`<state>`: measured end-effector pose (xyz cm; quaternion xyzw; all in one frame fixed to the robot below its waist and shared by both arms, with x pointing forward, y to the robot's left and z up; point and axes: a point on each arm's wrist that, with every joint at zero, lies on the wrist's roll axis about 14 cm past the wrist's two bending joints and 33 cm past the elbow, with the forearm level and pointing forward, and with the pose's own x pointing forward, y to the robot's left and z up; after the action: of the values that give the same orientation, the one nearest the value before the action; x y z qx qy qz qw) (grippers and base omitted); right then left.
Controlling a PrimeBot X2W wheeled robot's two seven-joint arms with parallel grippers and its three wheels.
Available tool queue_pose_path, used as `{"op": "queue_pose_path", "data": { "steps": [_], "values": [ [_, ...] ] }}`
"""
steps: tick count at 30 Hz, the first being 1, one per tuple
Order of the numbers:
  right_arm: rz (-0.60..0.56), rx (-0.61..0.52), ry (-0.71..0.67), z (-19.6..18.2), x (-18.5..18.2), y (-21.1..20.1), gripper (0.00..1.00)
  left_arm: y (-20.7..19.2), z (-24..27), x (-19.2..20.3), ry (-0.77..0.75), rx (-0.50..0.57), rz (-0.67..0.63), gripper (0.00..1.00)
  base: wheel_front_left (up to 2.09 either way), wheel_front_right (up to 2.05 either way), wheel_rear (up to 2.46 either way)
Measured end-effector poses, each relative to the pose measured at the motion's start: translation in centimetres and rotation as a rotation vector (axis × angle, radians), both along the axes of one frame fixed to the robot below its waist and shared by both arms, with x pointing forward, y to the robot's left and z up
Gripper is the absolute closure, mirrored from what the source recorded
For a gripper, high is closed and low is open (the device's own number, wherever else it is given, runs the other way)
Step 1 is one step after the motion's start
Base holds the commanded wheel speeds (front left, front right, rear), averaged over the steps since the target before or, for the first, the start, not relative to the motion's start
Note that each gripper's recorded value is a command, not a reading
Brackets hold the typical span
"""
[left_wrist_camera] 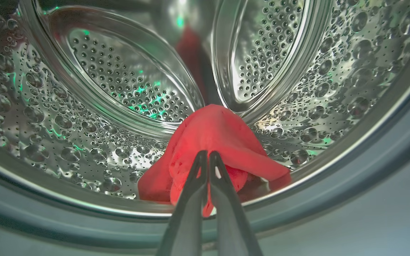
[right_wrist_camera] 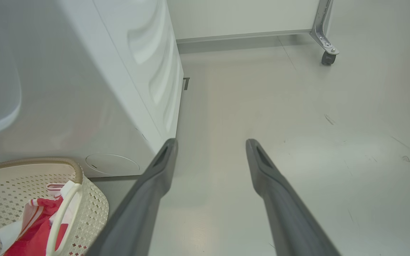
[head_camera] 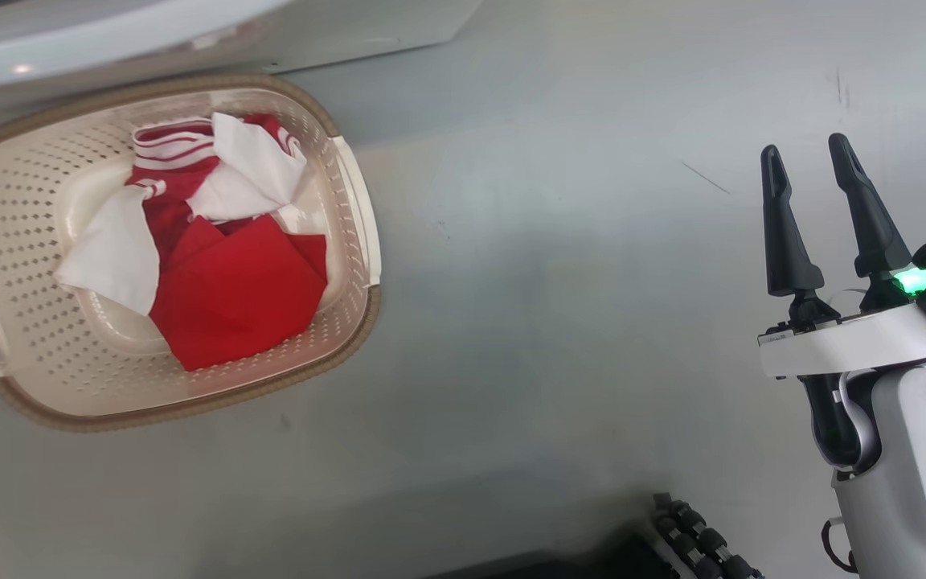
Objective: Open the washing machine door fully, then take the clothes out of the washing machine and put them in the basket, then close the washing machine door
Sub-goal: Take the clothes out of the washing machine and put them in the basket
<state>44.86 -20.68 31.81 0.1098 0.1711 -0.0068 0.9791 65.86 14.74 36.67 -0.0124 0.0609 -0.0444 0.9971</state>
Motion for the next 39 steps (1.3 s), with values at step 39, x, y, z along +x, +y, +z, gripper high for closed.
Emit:
{"op": "queue_pose_path", "data": {
  "steps": [39],
  "values": [
    [0.102, 0.033, -0.189, 10.0, -4.1, 4.2, 0.00, 1.0, 11.4, -20.0, -0.148, -0.111, 0.125, 1.00, 0.00, 0.00, 0.00]
  ]
}}
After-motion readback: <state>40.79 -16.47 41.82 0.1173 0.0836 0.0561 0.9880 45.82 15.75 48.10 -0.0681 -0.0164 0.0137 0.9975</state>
